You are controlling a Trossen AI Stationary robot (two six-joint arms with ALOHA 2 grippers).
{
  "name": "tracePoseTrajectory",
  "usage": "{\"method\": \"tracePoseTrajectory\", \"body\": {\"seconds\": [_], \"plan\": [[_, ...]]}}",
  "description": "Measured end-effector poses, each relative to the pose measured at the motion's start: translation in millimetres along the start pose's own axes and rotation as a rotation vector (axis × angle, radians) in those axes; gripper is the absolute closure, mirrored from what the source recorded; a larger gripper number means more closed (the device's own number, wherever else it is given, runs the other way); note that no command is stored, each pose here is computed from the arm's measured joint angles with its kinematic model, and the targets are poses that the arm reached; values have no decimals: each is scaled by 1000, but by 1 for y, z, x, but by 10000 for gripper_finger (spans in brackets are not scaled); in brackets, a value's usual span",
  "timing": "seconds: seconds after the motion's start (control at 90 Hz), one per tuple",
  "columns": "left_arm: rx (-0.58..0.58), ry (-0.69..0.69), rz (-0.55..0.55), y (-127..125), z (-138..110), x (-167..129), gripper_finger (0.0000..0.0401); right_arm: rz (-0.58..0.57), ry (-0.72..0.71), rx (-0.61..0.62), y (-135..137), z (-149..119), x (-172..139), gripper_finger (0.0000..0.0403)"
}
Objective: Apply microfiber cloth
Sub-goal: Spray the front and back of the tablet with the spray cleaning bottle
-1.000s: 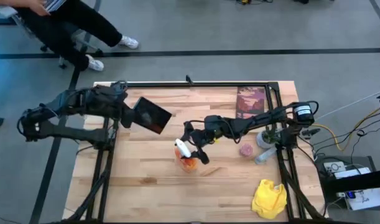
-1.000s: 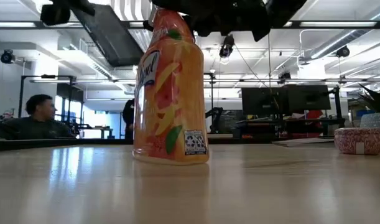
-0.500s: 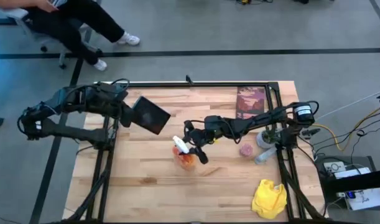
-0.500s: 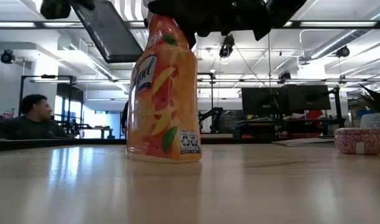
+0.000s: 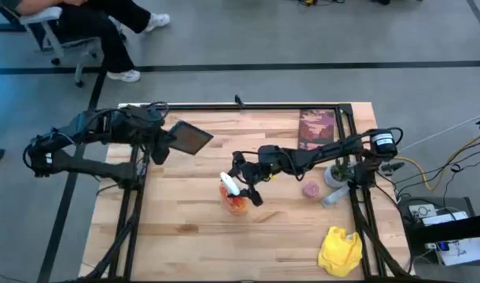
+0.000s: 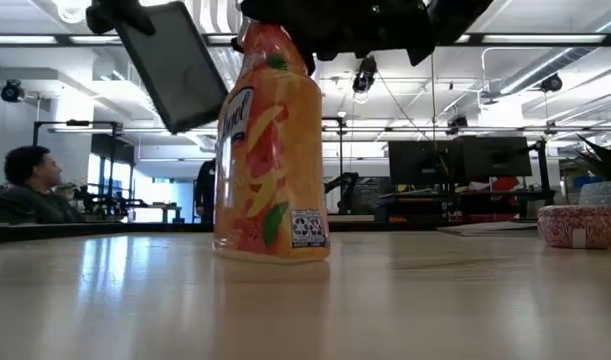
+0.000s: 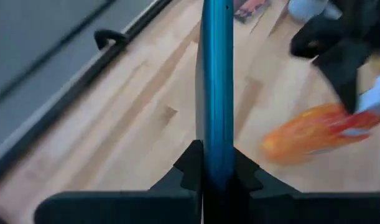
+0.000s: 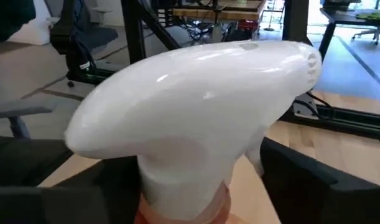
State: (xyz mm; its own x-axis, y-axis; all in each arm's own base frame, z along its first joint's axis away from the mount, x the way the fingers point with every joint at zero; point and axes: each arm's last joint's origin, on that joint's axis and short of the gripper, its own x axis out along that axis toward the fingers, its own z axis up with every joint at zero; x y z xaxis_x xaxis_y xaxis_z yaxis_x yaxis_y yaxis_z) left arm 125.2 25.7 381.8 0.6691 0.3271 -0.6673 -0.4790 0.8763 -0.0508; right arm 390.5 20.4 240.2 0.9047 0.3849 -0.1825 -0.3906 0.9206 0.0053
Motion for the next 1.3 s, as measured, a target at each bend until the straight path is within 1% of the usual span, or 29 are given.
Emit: {"method": "tracePoseTrajectory", "body": {"seconds": [0.078, 0.156, 0.278, 0.367, 0.456, 0.522, 0.589, 0.689, 0.8, 0.856, 0.922, 0.944, 1.0, 1.1, 1.211, 1.3], "plan": [[71, -7, 7, -4, -3, 9, 394, 1, 6, 12, 0, -1, 0, 105], [146, -7, 39, -8, -8, 18, 394, 4, 16, 22, 0, -1, 0, 93], [245, -12, 130, -18, -16, 30, 394, 5, 25, 58, 0, -2, 0, 81], [315, -34, 237, -26, -23, 36, 394, 5, 27, 69, 0, -3, 0, 77], [419, -84, 399, -38, -30, 41, 394, 5, 30, 79, 0, -3, 0, 74], [535, -118, 515, -49, -37, 46, 394, 5, 30, 86, 0, -3, 0, 74], [685, -121, 611, -61, -45, 56, 394, 5, 29, 91, 0, -3, 0, 75], [897, -58, 693, -75, -56, 78, 394, 4, 27, 95, 0, -3, 0, 79], [1108, 40, 816, -82, -72, 105, 394, 4, 25, 113, 0, -3, 0, 84], [1209, 71, 919, -85, -79, 116, 394, 4, 25, 123, 0, -3, 0, 86], [1336, 94, 1082, -87, -87, 127, 394, 3, 24, 137, 0, -3, 0, 90], [1373, 107, 1111, -87, -90, 131, 394, -2, 24, 142, 0, -3, 0, 91], [1449, 156, 1118, -90, -95, 139, 394, -13, 24, 155, 0, -3, 0, 95], [1507, 199, 1107, -93, -105, 153, 394, -66, 21, 169, -1, -2, 0, 102], [1504, 191, 1114, -96, -109, 161, 394, -106, 20, 168, -3, -2, 0, 113], [1504, 180, 1109, -99, -113, 164, 394, -111, 20, 168, -3, -2, 0, 123]]}}
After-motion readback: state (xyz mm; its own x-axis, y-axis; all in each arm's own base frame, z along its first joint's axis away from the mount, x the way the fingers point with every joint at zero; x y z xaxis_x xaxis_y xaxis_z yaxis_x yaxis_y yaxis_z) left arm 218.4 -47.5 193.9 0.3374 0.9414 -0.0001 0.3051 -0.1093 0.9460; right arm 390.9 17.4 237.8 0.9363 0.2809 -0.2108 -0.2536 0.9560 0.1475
